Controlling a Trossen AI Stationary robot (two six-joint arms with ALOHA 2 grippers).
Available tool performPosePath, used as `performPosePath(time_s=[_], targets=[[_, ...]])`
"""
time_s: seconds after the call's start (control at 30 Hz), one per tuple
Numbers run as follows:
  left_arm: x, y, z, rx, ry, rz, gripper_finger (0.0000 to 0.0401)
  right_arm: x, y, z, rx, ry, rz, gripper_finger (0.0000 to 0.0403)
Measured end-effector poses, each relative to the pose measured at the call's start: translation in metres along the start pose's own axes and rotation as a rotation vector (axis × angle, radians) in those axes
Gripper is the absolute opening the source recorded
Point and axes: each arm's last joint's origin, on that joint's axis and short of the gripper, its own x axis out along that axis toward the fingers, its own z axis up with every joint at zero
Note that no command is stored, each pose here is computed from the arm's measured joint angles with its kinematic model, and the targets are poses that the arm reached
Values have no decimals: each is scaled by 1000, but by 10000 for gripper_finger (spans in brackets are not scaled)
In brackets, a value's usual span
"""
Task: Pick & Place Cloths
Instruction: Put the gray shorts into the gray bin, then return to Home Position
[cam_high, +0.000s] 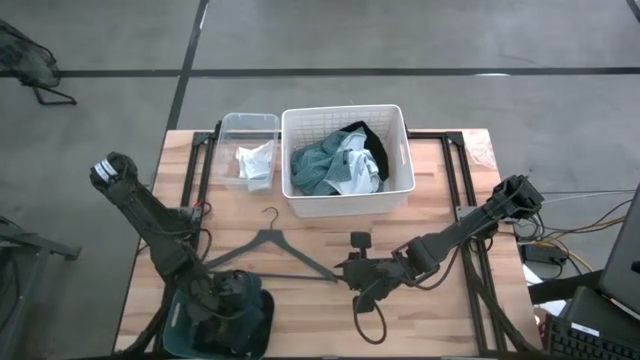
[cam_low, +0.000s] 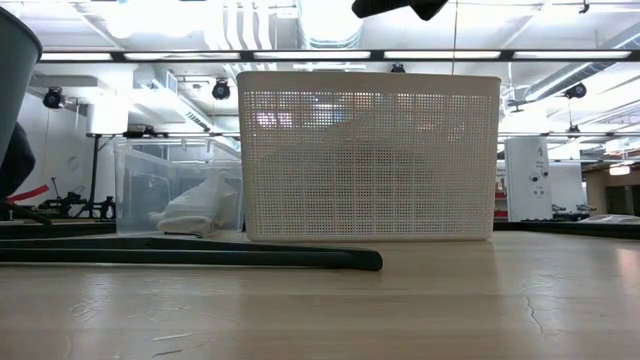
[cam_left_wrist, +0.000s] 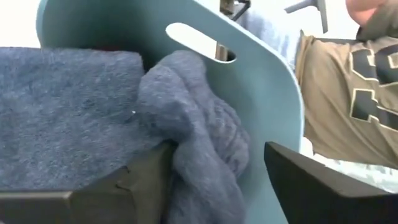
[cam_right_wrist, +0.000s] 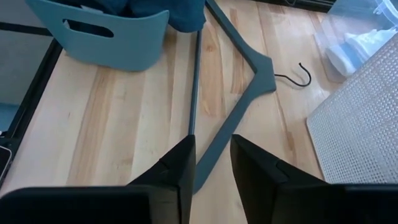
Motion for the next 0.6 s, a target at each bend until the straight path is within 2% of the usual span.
performPosePath(time_s=[0.13, 0.4, 0.6], targets=[[-8, -1, 1, 50, -13, -25, 272, 0, 0, -1, 6, 1, 0, 107], [-28, 0, 10, 214, -75, -62, 271, 1, 0, -1, 5, -1, -10, 119], [-37, 4, 19, 290, -200, -11, 271, 1, -1, -2, 5, -2, -20, 127]])
